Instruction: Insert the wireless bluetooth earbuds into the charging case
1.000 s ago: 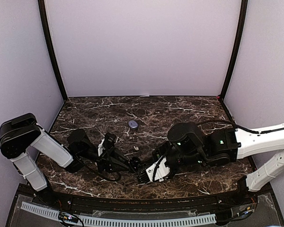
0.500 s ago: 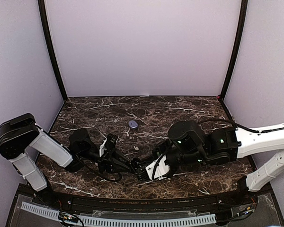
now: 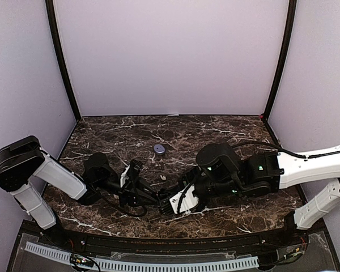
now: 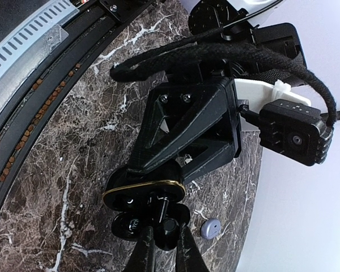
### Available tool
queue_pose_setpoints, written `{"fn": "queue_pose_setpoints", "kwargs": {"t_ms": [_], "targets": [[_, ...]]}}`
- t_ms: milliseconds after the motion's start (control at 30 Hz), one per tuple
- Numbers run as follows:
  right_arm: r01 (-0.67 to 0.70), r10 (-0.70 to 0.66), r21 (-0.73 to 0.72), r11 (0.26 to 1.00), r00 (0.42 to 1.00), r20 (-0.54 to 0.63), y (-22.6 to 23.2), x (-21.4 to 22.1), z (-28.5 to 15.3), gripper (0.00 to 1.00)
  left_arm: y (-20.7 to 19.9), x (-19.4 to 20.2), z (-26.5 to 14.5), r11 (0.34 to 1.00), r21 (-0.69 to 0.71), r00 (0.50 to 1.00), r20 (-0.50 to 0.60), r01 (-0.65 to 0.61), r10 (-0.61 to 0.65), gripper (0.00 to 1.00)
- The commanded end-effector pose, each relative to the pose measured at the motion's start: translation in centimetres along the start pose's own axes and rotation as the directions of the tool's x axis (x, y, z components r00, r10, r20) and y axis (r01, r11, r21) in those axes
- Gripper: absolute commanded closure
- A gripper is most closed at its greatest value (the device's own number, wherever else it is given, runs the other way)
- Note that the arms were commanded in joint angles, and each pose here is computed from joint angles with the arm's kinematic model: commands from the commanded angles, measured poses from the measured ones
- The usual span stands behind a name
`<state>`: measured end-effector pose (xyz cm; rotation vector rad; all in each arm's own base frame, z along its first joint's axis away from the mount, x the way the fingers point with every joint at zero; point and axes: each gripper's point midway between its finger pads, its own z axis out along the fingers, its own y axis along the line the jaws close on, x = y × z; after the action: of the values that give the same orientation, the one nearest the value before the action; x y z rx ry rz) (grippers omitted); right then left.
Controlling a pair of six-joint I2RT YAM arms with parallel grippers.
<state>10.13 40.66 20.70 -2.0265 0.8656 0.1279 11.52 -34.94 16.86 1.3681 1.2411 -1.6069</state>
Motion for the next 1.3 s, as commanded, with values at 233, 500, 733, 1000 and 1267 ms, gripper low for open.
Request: {"fn": "queue_pose_setpoints", "kwargs": {"t_ms": [233, 500, 733, 1000, 1267], "targets": [[-0.018, 0.016, 0.051, 0.999, 0.999, 0.037, -1.9, -0.96, -0.32, 0.95, -0.22, -1.28, 0.23, 0.999, 0.009, 0.999, 0.018, -0.047, 0.047, 1.0], [-0.013, 0.011, 0.054, 0.998, 0.999, 0.039, -2.12, -1.06, -0.21, 0.95, -0.18, -1.15, 0.26, 0.999, 0.011, 0.999, 0.012, -0.041, 0.041, 1.0], [-0.004, 0.002, 0.055, 0.998, 0.999, 0.037, -2.31, -1.05, -0.03, 0.95, -0.19, -1.08, 0.31, 0.999, 0.012, 0.999, 0.009, -0.036, 0.036, 1.0], [-0.002, 0.001, 0.047, 0.999, 1.0, 0.026, -2.23, -0.8, 0.17, 0.95, -0.2, -1.17, 0.34, 0.999, 0.014, 0.999, 0.01, -0.041, 0.041, 1.0], [-0.005, 0.005, 0.024, 1.0, 1.0, 0.006, -1.83, -0.42, 0.43, 0.95, -0.02, -1.28, 0.45, 0.999, 0.014, 0.999, 0.006, -0.035, 0.035, 1.0]]}}
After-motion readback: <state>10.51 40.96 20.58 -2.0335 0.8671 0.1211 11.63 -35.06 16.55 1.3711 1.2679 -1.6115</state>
